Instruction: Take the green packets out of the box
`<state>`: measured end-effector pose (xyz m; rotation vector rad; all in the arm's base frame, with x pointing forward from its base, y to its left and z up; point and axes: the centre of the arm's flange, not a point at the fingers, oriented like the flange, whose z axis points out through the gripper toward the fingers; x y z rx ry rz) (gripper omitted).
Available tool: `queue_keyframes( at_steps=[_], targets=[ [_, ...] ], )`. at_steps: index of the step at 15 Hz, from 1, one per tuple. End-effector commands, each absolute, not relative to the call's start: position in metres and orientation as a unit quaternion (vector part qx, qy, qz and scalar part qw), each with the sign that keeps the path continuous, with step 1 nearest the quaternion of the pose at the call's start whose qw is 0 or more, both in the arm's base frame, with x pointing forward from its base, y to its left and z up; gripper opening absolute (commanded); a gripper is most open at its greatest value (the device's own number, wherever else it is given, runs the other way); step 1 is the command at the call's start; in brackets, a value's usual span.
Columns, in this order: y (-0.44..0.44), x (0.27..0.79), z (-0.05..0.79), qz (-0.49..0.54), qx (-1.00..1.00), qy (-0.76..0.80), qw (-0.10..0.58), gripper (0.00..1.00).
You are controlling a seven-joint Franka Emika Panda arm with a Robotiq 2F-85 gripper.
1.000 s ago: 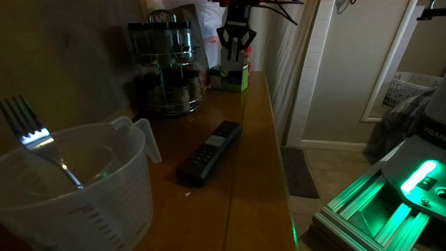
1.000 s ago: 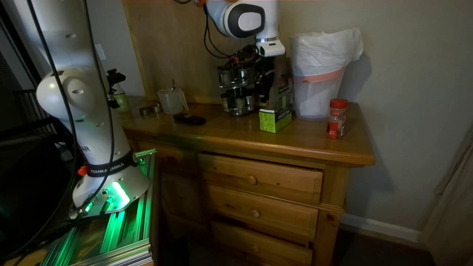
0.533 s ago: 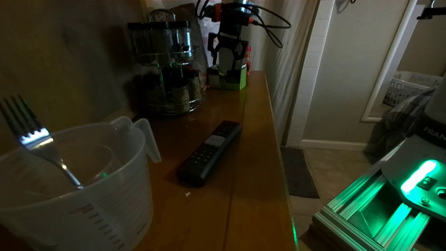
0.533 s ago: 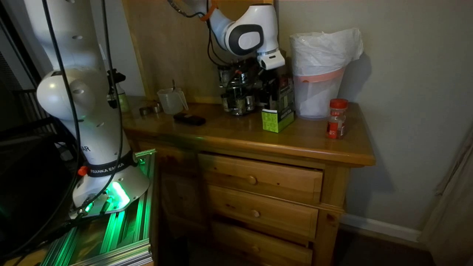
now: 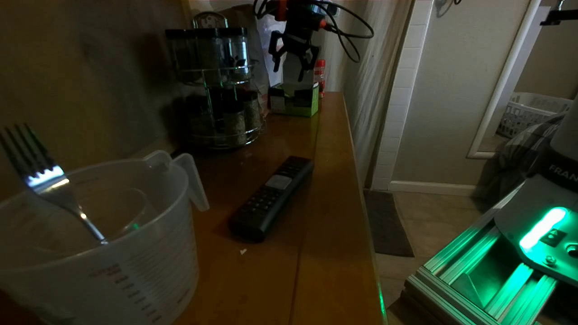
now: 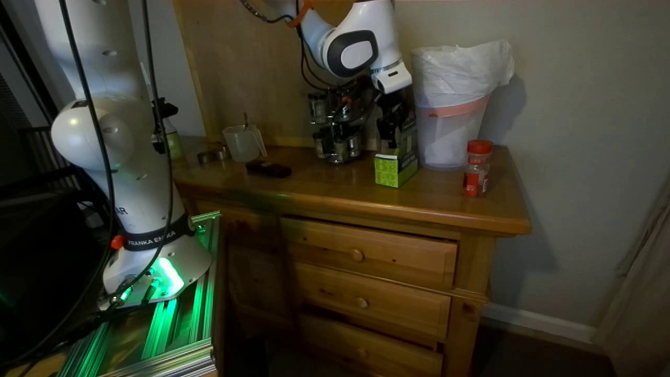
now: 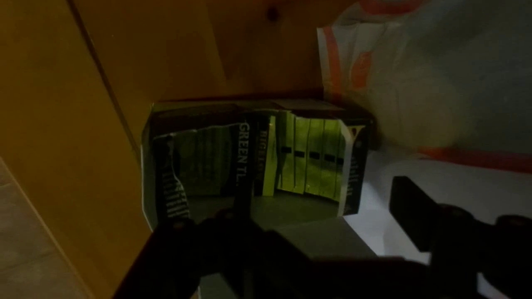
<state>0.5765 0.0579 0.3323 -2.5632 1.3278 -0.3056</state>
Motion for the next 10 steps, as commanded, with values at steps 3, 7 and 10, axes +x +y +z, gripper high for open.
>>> queue_keyframes(
  at_steps=[3, 7, 10],
  targets=[
    [0.050, 0.576, 0.303, -0.067, -0.886, 0.451, 0.089, 0.83],
    [0.060, 0.575, 0.278, -0.067, -0.890, 0.443, 0.084, 0.86],
    [0.067, 0.580, 0.263, -0.066, -0.895, 0.436, 0.067, 0.83]
  ],
)
